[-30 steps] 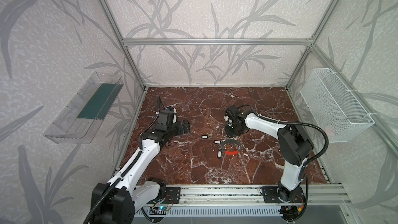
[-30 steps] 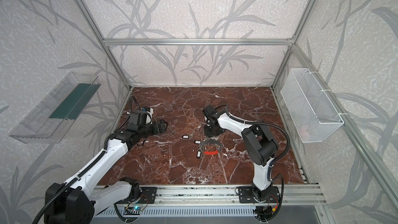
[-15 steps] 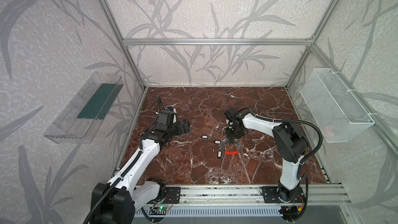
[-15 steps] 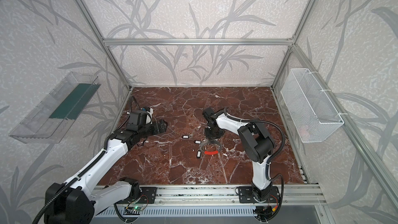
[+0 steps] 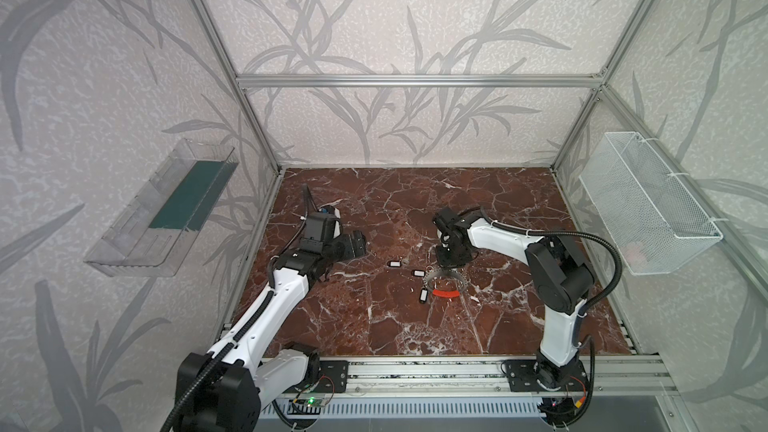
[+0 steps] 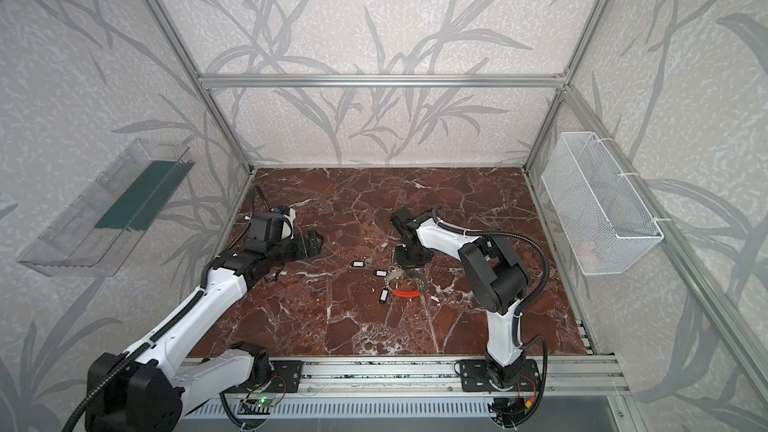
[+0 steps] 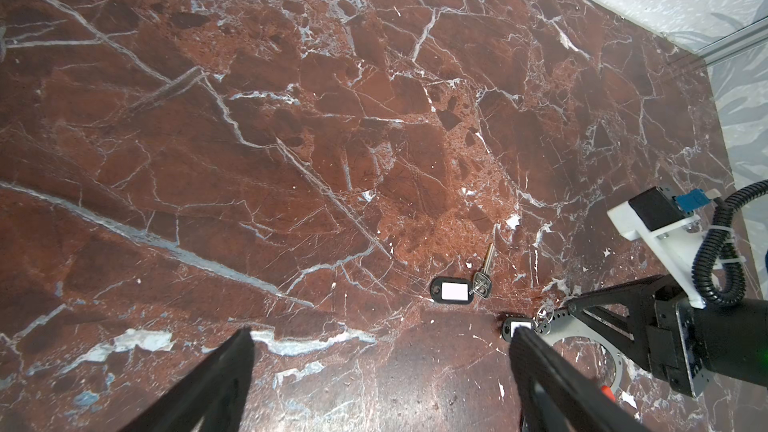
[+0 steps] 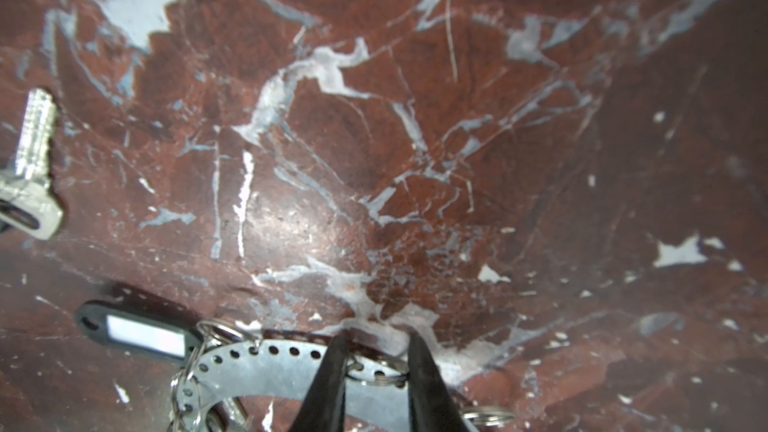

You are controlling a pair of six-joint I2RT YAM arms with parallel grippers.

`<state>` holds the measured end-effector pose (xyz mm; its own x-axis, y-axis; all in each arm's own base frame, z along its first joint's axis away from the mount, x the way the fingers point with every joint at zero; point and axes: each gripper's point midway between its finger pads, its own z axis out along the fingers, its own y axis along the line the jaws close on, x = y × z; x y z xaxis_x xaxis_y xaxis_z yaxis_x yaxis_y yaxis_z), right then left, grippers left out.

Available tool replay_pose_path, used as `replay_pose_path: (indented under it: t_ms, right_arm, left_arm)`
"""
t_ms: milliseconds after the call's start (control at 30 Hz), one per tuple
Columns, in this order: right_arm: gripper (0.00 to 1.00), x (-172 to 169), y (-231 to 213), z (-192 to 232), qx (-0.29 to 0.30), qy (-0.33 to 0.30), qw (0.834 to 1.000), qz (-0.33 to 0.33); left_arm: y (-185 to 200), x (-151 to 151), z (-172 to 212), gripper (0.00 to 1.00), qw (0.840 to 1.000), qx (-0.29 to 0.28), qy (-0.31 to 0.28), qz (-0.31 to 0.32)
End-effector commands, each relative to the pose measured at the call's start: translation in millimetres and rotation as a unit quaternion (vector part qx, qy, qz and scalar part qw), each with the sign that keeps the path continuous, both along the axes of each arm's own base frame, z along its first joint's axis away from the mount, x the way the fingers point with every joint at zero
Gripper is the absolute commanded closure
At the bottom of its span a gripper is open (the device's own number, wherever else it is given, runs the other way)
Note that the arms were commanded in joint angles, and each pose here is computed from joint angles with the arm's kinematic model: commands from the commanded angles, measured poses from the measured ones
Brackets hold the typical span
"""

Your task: Put the keys on the keyring

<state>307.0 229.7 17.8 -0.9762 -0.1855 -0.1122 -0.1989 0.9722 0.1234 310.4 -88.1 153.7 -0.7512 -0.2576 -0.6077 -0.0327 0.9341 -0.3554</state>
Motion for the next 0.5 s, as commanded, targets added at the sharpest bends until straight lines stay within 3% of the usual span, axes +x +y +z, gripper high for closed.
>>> replay_pose_path:
  t_ms: [0,133,200,267,467]
  right_arm:
    - [0.89,2.9,-4.4,14.7,-0.006,-0.011,1.000,-0.003]
    - [0.89,5.1,0.3,16.1,0.005,-0.016,1.000,0.007]
    - [0.82,8.2,3.4,15.6,0.009,-0.020,1.000,0.016]
    - [0.68,10.0,1.9,16.1,-0.002,-0.016,1.000,0.017]
    - [0.62,8.7,-2.6,26.2,-0.002,-0.019,1.000,-0.023]
  left_arm:
    - [0.5,0.4,3.9,0.04,1.000,0.009,-0.005,-0.004]
    - [-0.4,-0.2,4.0,0.04,1.000,0.007,-0.004,-0.006]
    - [-0.4,-0.5,4.1,0.04,1.000,0.006,-0.004,-0.005]
    - [-0.3,-0.8,3.9,0.04,1.000,0.005,-0.004,-0.005]
    - [-0.3,-0.6,7.1,0.04,1.000,0.004,-0.010,-0.004]
